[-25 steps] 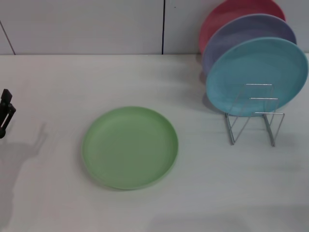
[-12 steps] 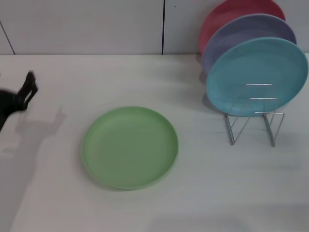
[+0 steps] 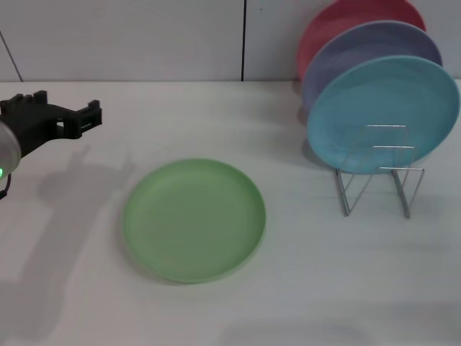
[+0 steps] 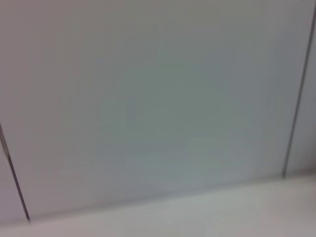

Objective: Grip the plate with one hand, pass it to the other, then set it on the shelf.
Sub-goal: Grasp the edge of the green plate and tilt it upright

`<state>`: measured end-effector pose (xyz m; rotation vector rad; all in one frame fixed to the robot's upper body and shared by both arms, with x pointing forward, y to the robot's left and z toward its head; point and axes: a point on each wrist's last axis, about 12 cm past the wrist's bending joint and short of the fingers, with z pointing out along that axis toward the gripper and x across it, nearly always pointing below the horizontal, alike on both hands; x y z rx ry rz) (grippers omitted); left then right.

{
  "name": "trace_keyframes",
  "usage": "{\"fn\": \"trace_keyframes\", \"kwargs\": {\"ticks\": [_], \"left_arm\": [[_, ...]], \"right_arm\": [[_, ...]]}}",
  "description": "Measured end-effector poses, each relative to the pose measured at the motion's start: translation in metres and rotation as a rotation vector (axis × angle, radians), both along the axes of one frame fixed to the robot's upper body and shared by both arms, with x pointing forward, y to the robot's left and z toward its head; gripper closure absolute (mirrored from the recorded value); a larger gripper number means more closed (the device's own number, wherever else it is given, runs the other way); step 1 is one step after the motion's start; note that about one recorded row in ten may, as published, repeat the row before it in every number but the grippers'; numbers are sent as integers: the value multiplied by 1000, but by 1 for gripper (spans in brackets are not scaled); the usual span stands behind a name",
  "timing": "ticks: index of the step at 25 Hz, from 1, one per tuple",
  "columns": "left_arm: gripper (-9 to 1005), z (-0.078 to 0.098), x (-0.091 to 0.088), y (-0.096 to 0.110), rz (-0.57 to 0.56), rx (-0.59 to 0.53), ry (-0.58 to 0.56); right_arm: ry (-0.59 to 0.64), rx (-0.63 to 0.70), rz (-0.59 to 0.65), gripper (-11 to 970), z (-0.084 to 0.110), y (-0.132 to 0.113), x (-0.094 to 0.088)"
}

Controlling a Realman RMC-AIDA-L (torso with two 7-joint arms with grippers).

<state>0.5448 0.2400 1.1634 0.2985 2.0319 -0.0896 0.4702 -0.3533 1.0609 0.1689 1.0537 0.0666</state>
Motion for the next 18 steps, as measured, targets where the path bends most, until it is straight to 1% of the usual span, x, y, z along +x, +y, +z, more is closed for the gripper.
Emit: {"fn": "trace_keyframes", "kwargs": {"ticks": [1,2,3,4,5,6,7,8,10,11,12,13,17,18], "left_arm": [[165,4,1,-4,-3,7,40],[165,10,3,-11,-12,22,124],[165,10,3,-11,-12,22,124],[164,13,5,-18,-29,28,195],[164,13,5,-18,-29,28,195],[164,13,6,-22,-36,29,228],[164,10,8,-25,-41,39,287],[165,10,8,-25,-41,39,287],[165,0,9,-25,-34,44,336],[166,0,9,-25,-34,44,336],[166,-7,8,-27,-30,39,366],[166,-7,8,-27,-30,39,366],[168,-21,5,-27,-23,47,435],[168,-21,5,-27,-23,47,435]], "right_arm": [[0,0,0,221,0,0,0],[1,-3,0,220,1,0,2],[1,-3,0,220,1,0,2],[1,-5,0,220,1,0,2],[1,-5,0,220,1,0,2],[1,-5,0,220,1,0,2],[1,-5,0,220,1,0,3],[1,-5,0,220,1,0,3],[2,-5,0,220,1,0,3],[2,-5,0,220,1,0,3],[3,-5,0,220,1,0,2],[3,-5,0,220,1,0,2],[4,-5,-2,220,0,0,1],[4,-5,-2,220,0,0,1]]}}
